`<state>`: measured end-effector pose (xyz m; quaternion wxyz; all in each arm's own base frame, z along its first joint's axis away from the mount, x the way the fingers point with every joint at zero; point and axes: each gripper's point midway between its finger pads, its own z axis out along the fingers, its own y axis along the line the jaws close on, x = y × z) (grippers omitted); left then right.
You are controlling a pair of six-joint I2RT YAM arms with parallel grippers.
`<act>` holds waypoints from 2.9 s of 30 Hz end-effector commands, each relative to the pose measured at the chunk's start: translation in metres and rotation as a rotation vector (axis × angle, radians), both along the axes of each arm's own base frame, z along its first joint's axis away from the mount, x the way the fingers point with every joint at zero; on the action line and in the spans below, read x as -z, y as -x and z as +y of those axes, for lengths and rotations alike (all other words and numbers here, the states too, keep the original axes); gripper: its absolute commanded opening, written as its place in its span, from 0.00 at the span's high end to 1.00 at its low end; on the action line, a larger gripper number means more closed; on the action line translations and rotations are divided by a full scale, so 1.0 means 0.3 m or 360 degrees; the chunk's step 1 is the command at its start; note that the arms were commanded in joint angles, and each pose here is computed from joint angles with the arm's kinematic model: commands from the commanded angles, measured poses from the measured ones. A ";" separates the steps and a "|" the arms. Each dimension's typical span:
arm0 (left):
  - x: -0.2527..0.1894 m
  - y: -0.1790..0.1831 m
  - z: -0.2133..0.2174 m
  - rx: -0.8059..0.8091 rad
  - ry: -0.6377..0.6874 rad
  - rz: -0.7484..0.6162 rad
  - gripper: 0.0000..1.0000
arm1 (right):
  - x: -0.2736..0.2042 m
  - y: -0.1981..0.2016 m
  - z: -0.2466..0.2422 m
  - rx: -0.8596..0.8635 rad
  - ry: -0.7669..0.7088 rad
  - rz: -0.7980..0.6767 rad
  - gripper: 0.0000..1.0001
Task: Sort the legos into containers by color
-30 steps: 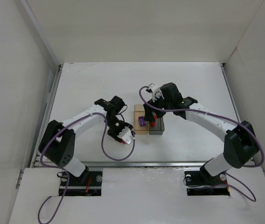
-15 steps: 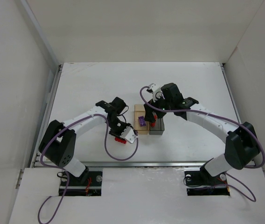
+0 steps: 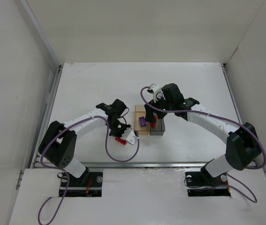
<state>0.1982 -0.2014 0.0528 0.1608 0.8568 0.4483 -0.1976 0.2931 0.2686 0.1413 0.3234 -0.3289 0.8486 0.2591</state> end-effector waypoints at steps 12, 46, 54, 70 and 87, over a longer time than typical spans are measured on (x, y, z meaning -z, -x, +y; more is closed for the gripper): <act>-0.471 -0.277 -0.065 -0.1078 0.0539 -0.0106 1.00 | -0.360 -0.012 0.042 -0.0065 -0.0311 -0.0360 0.10; -0.811 -0.228 -0.198 -0.1294 0.1268 -0.0202 1.00 | -0.475 0.044 0.267 -0.0470 -0.0774 -0.0008 0.51; -0.788 -0.320 -0.175 -0.1628 0.1274 -0.0221 1.00 | -0.414 0.040 0.267 -0.0447 -0.0738 0.0055 1.00; -0.612 -0.418 -0.271 -0.1701 0.1086 -0.0065 1.00 | -0.094 -0.061 -0.102 0.0354 -0.0139 0.0085 1.00; -0.354 -0.336 -0.395 -0.1359 0.0893 0.0033 0.05 | 0.024 -0.139 -0.205 0.0545 0.0122 0.0120 0.83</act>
